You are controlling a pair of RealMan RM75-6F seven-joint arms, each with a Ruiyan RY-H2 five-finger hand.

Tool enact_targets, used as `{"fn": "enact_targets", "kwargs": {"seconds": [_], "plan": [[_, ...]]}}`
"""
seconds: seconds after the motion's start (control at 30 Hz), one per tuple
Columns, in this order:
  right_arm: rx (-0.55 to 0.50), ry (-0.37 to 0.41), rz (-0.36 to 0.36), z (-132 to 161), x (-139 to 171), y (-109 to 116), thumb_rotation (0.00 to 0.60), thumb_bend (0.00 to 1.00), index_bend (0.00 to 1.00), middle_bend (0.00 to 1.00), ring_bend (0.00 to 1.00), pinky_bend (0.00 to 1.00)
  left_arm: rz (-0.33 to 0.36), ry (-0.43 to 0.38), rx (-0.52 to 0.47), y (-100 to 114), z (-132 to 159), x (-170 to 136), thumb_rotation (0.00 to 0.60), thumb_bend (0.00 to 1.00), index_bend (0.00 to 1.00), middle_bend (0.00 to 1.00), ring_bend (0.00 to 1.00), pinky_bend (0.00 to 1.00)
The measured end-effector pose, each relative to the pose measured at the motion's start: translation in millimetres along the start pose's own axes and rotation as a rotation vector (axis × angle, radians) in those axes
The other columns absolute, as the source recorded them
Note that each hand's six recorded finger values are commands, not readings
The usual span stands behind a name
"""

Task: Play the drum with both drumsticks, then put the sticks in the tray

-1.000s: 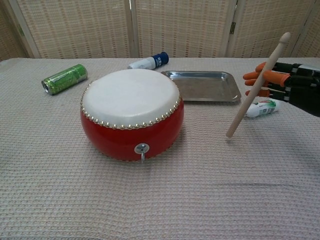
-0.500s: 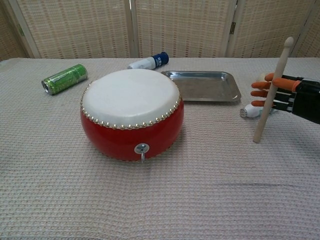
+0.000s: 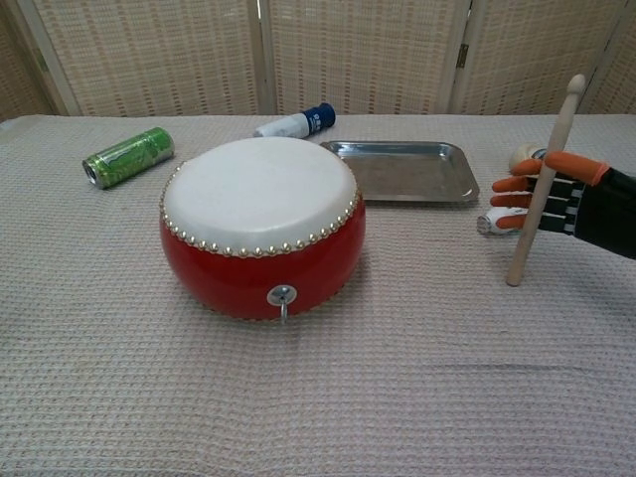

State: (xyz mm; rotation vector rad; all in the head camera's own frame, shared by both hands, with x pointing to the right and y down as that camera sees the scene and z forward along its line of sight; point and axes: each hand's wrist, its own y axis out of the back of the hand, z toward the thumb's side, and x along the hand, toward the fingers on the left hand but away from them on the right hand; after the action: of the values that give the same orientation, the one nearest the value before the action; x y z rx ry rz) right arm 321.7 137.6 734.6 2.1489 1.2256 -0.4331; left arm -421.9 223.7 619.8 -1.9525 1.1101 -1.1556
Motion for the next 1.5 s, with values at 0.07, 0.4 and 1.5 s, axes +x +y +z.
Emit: {"fn": "enact_targets", "kwargs": {"seconds": [0.07,0.4,1.5], "plan": [[0.01,-0.007,0.003,-3.1,2.1,-0.1,0.457,0.2,0.52,0.42,0.33,0.39,0.0,-0.001,0.001,0.1,0.3,-0.3,0.6,0.6,0.98,1.0,1.0,1.0],[0.032,-0.01,-0.02,-11.9,5.4,3.6,0.457,0.2,0.65,0.49,0.38,0.43,-0.001,-0.009,0.002,0.5,3.1,0.0,0.6,0.6,0.98,1.0,1.0,1.0],[0.179,-0.044,-0.028,-46.1,-24.6,-26.2,0.6,0.24,1.0,1.0,0.93,0.82,-0.013,0.006,-0.009,-3.2,-5.9,-3.6,0.6,0.59,0.98,1.0,1.0,1.0]]}}
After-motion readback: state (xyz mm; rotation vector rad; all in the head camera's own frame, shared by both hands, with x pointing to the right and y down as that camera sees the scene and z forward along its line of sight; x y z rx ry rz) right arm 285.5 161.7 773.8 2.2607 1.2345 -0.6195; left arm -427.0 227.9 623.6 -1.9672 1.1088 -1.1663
